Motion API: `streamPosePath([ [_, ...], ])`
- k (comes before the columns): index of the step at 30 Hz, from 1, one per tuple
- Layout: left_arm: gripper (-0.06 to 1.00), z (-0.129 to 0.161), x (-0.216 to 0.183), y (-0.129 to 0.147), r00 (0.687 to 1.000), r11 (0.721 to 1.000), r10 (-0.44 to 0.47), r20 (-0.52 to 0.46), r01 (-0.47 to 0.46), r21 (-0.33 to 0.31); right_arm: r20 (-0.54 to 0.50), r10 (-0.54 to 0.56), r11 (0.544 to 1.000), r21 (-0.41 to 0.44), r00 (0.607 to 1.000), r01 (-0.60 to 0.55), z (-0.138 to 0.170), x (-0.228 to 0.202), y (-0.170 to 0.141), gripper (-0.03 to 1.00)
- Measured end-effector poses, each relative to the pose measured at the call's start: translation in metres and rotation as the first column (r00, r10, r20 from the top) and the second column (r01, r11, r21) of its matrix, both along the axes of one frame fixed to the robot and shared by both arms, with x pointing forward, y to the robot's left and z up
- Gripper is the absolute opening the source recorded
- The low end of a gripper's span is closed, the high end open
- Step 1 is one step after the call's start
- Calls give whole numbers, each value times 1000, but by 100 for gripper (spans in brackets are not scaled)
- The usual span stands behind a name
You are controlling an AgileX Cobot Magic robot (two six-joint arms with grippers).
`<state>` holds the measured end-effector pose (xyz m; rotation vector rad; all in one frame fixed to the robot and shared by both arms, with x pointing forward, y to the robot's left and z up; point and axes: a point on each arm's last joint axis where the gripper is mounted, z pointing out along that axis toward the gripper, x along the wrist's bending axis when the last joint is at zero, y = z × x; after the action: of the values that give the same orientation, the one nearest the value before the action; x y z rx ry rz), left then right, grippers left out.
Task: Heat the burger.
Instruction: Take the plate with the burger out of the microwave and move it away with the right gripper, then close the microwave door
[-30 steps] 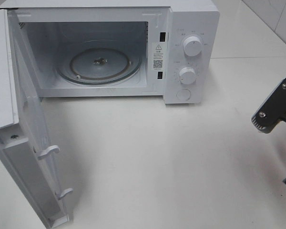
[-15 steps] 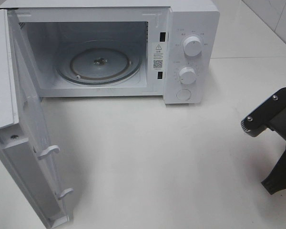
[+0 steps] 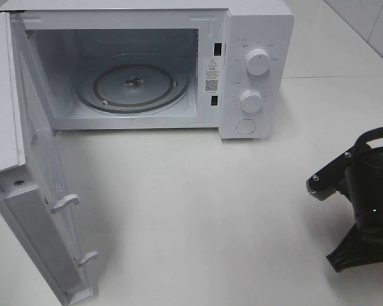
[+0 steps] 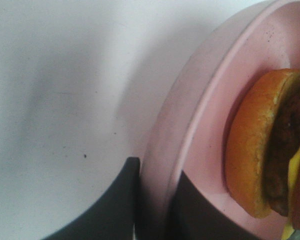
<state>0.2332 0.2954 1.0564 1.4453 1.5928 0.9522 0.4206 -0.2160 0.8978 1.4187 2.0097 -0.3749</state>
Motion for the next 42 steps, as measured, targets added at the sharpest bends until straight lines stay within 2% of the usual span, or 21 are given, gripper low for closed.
streamPosePath([
  [6, 99, 0, 0, 0, 1000, 1000, 0, 0, 0, 0, -12, -41, 998, 42, 999, 42, -14, 10, -2, 9],
  [10, 99, 0, 0, 0, 1000, 1000, 0, 0, 0, 0, -31, -50, 999, 7, 998, 50, -24, 20, -6, 9],
  [18, 99, 0, 0, 0, 1000, 1000, 0, 0, 0, 0, -48, -45, 999, -13, 998, 45, -29, 22, -6, 11],
  [20, 99, 0, 0, 0, 1000, 1000, 0, 0, 0, 0, -53, -44, 999, -15, 998, 44, -27, 22, -5, 20],
  [22, 99, 0, 0, 0, 1000, 1000, 0, 0, 0, 0, -53, -45, 999, -8, 998, 45, -25, 23, -5, 24],
  [23, 99, 0, 0, 0, 1000, 1000, 0, 0, 0, 0, -49, -38, 999, 8, 998, 38, -20, 23, -3, 32],
  [24, 99, 0, 0, 0, 1000, 1000, 0, 0, 0, 0, -49, -38, 999, 8, 998, 38, -20, 23, -3, 32],
  [25, 99, 0, 0, 0, 1000, 1000, 0, 0, 0, 0, -33, -34, 999, 29, 999, 35, -13, 24, -2, 40],
  [27, 99, 0, 0, 0, 1000, 1000, 0, 0, 0, 0, -27, -37, 999, 39, 999, 38, -10, 23, -2, 43],
  [28, 99, 0, 0, 0, 1000, 1000, 0, 0, 0, 0, 0, -52, 996, 72, 999, 52, -1, 23, -2, 49],
  [30, 99, 0, 0, 0, 1000, 1000, 0, 0, 0, 0, 6, -56, 995, 85, 998, 55, 3, 22, -2, 51],
  [31, 99, 0, 0, 0, 1000, 1000, 0, 0, 0, 0, 18, -70, 990, 123, 997, 67, 12, 19, -2, 55],
  [37, 99, 0, 0, 0, 1000, 1000, 0, 0, 0, 0, 15, -40, 978, 204, 999, 37, 35, 10, -2, 58],
  [39, 99, 0, 0, 0, 1000, 1000, 0, 0, 0, 0, 9, -8, 964, 264, 1000, 6, 50, 2, -2, 59],
  [40, 99, 0, 0, 0, 1000, 1000, 0, 0, 0, 0, 9, -8, 964, 264, 1000, 6, 50, 2, -2, 59],
  [42, 99, 0, 0, 0, 1000, 1000, 0, 0, 0, 0, 1, 24, 939, 342, 1000, -23, 65, -8, -2, 60],
])
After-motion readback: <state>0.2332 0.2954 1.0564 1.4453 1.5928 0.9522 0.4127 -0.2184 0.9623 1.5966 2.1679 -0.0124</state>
